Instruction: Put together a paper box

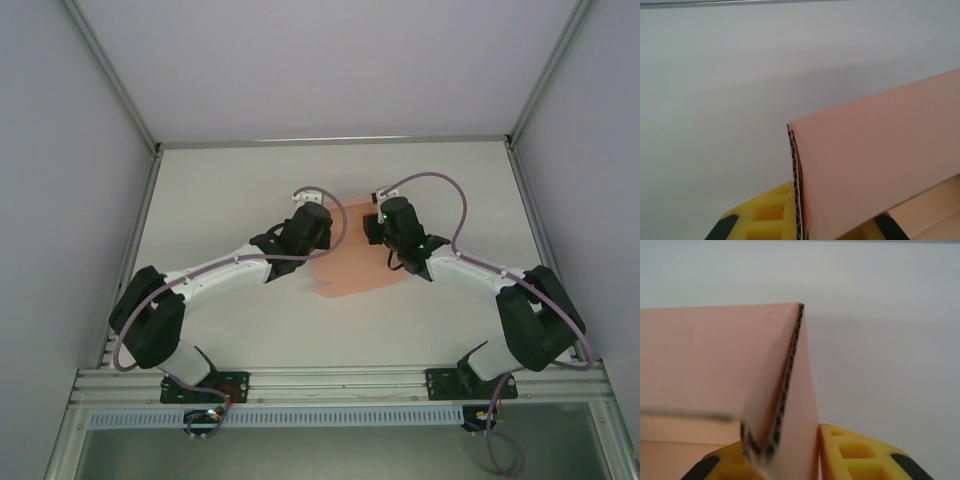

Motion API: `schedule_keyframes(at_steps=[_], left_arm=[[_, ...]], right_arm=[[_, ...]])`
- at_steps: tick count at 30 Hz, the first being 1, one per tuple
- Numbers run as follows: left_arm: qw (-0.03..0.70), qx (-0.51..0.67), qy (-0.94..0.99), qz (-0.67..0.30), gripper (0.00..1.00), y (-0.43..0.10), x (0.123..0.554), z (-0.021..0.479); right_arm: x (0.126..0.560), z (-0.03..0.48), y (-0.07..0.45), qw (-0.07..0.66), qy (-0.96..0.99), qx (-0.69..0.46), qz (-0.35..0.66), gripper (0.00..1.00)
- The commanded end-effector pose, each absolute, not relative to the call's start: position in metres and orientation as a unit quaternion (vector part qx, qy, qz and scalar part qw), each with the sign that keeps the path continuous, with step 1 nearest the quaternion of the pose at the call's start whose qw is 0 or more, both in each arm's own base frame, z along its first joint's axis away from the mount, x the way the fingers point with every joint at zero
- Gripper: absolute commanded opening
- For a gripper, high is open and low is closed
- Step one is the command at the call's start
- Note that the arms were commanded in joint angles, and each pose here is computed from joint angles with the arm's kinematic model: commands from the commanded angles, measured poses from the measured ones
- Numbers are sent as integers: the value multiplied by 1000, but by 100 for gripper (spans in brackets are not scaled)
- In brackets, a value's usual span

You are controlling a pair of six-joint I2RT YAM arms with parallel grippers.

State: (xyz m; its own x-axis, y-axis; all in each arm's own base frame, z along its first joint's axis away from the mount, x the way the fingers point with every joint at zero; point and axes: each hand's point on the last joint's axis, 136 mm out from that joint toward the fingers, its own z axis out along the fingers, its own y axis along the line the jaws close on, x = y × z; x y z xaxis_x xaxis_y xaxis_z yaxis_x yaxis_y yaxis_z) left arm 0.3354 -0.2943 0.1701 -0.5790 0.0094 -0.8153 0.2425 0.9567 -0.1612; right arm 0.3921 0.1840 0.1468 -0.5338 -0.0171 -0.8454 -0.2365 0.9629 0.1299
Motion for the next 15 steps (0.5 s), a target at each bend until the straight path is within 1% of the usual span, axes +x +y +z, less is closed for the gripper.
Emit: schedule_keyframes(at_steps=[1,4,5,6,8,11,13,15], left_arm=[[464,80,864,-179,0,-306,331,194],[464,85,862,-185,0,-306,329,197],[464,85,863,-183,0,-305,328,197],[466,85,862,-182,0,-304,328,198],[468,84,861,-181,0,-303,328,200],[469,84,860,-183,0,-303,327,202],[469,81,862,-174,0,-302,327,201],[468,77,865,-164,0,-301,328,200]], right_arm=[[398,198,205,538,813,-127,184,25],[400,194,198,527,818,-121,195,20],[401,192,195,521,822,-120,196,11],[400,190,194,514,826,-125,195,6],[402,185,189,507,836,-121,174,0],[408,179,168,513,848,-81,108,0],[413,177,145,519,853,-31,41,0],[415,173,118,510,859,20,-39,0]])
